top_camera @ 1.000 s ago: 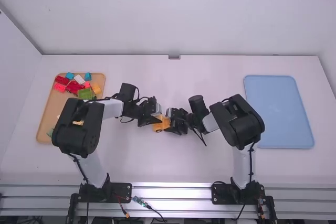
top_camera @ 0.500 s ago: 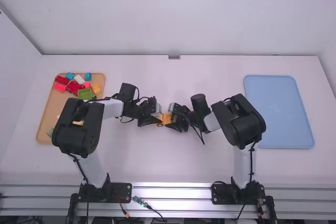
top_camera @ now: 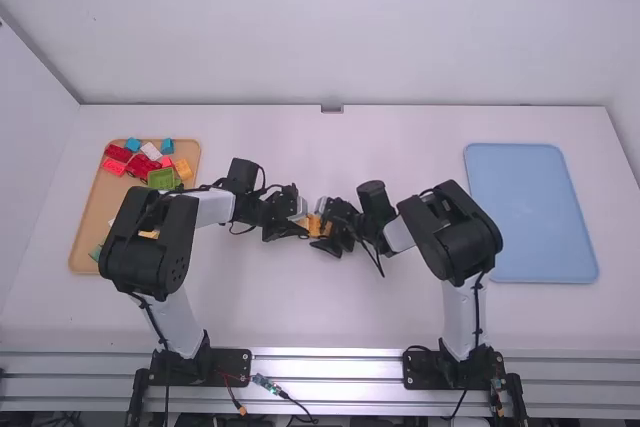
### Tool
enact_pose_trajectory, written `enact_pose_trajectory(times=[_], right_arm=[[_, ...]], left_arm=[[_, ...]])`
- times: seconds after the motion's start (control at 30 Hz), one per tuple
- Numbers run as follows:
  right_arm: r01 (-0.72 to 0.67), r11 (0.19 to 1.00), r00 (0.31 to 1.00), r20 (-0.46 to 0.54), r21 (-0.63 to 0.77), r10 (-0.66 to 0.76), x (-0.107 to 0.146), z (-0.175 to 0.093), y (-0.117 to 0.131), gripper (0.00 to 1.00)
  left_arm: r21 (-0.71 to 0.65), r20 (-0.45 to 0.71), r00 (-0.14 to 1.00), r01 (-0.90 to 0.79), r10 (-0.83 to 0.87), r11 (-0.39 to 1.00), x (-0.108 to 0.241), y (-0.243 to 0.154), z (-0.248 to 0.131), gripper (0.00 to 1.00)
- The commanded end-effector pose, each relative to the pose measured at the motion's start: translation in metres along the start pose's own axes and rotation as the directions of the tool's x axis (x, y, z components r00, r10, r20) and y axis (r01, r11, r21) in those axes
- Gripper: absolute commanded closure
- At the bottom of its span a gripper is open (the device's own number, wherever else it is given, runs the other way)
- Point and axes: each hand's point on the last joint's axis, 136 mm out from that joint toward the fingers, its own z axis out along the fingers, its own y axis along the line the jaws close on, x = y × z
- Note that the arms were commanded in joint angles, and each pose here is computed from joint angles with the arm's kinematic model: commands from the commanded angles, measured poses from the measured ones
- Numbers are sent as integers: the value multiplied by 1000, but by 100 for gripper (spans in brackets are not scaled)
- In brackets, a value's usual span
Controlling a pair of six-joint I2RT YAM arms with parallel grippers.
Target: Assemble lego blocks to make yellow taxi
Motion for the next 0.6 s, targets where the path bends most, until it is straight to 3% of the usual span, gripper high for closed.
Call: enact_pose_trajectory(times=[0.0, 0.07, 0.37, 0.47, 0.57], right_arm=[[2, 1000, 1000, 6, -24, -2, 4, -1, 2, 24], [10, 999, 1000, 8, -32, -10, 4, -1, 4, 28], [22, 998, 999, 25, -51, -21, 2, -2, 7, 30], [21, 999, 1000, 23, -46, -20, 3, -4, 5, 39], [19, 999, 1000, 21, -47, -18, 4, -4, 5, 40]], left_arm=[[22, 15, 1000, 11, -11, 1000, -1, -4, 3, 98], [25, 18, 1000, 0, 0, 1000, -3, -5, 5, 98], [18, 22, 1000, -11, 10, 1000, -5, -3, 6, 98], [21, 21, 1000, -15, 15, 1000, -5, -4, 7, 98], [20, 18, 1000, -16, 15, 1000, -4, -3, 7, 98]])
